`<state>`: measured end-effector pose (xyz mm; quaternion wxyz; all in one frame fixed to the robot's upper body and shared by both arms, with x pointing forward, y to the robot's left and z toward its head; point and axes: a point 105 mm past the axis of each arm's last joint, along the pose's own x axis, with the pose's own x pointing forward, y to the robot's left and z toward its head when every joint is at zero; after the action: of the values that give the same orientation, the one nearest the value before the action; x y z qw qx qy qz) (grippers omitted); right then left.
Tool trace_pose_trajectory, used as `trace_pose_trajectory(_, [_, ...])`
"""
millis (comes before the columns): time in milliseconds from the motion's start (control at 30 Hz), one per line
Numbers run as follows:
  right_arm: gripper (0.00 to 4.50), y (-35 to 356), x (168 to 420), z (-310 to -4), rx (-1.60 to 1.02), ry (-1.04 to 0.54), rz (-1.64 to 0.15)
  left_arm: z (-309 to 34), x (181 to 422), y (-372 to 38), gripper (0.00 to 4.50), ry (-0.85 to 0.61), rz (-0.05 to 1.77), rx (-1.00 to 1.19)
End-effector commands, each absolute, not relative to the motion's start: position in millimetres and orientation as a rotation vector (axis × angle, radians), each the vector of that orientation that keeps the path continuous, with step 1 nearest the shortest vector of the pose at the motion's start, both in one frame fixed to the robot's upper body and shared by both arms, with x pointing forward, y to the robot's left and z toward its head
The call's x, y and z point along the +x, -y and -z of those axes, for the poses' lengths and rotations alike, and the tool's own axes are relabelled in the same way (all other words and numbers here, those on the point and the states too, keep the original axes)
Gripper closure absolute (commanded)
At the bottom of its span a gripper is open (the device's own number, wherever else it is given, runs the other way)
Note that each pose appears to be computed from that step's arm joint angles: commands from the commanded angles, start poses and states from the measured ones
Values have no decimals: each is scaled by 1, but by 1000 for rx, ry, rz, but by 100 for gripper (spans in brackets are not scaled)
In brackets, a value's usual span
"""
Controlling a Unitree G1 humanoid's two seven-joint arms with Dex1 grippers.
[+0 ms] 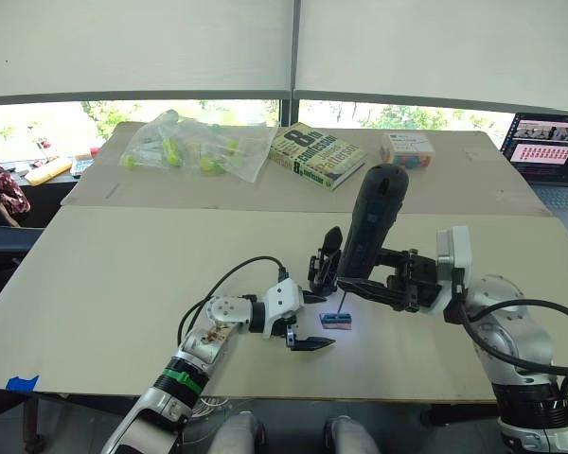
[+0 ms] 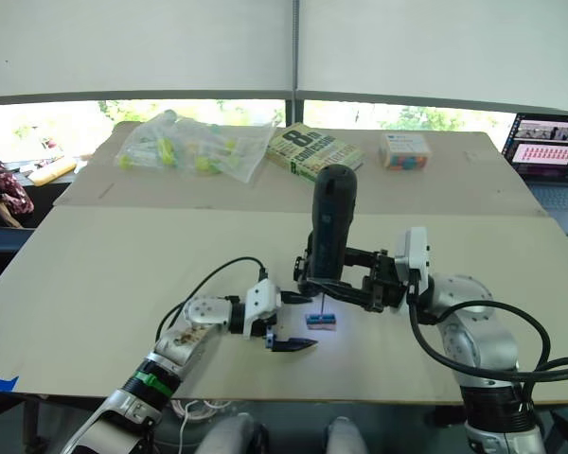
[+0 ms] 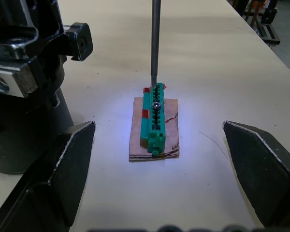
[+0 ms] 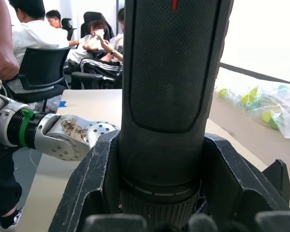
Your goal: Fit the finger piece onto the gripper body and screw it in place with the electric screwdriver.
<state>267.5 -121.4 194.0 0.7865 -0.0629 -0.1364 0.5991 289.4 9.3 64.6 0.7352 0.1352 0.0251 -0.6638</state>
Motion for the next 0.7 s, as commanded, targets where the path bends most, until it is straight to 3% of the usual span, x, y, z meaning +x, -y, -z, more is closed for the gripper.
trace_pose_trajectory(33, [255, 121, 263, -208, -160, 378, -1299, -52, 282, -4, 4, -104, 1489, 295])
trace_pose_trajectory(700, [255, 119, 265, -202, -159, 364, -1311, -51, 282, -5, 4, -108, 1484, 296])
